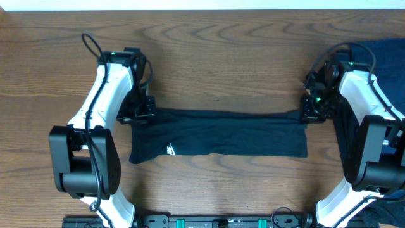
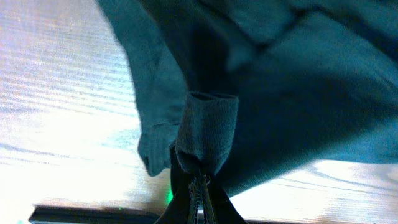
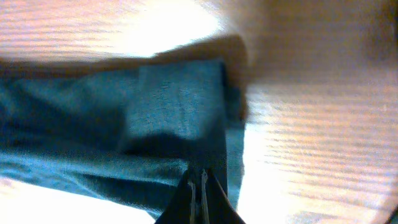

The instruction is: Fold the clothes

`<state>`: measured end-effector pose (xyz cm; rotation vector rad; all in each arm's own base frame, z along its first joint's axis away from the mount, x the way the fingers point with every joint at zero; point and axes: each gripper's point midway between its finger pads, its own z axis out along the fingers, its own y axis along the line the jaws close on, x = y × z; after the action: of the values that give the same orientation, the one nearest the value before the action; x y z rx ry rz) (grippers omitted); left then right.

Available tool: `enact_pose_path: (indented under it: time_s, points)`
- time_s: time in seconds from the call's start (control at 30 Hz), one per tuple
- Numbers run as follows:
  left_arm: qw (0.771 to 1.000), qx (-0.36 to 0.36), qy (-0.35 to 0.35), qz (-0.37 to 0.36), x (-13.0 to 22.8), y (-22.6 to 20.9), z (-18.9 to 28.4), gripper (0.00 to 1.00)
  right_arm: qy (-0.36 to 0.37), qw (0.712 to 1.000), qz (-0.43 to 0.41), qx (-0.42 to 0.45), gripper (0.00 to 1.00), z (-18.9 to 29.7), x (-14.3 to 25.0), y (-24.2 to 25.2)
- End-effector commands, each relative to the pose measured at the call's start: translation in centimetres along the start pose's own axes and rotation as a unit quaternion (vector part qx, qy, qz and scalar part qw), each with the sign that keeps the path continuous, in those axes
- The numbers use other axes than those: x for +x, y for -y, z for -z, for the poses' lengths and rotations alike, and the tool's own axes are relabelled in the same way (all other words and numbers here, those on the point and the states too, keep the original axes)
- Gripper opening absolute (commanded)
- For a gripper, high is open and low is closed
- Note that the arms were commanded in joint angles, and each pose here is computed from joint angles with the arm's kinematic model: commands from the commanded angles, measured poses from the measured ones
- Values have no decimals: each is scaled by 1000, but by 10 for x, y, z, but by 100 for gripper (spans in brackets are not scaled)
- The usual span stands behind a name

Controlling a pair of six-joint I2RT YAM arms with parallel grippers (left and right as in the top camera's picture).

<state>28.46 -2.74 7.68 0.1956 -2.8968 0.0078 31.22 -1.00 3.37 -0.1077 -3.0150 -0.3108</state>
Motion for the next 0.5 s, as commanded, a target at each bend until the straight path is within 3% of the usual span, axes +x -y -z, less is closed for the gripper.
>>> enact_pose_path:
  time_s: [0.0, 0.2, 0.47]
  points:
    - [999, -16, -15, 45, 4, -21, -11, 6, 1, 999, -41, 25, 1, -1, 5, 15]
    - [995, -11, -30, 99, 9, -37, -24, 6, -6, 995, -78, 60, 1, -8, 12, 31]
    - [994, -13, -39, 100, 14, -38, -34, 6, -12, 995, -80, 60, 1, -16, 17, 29]
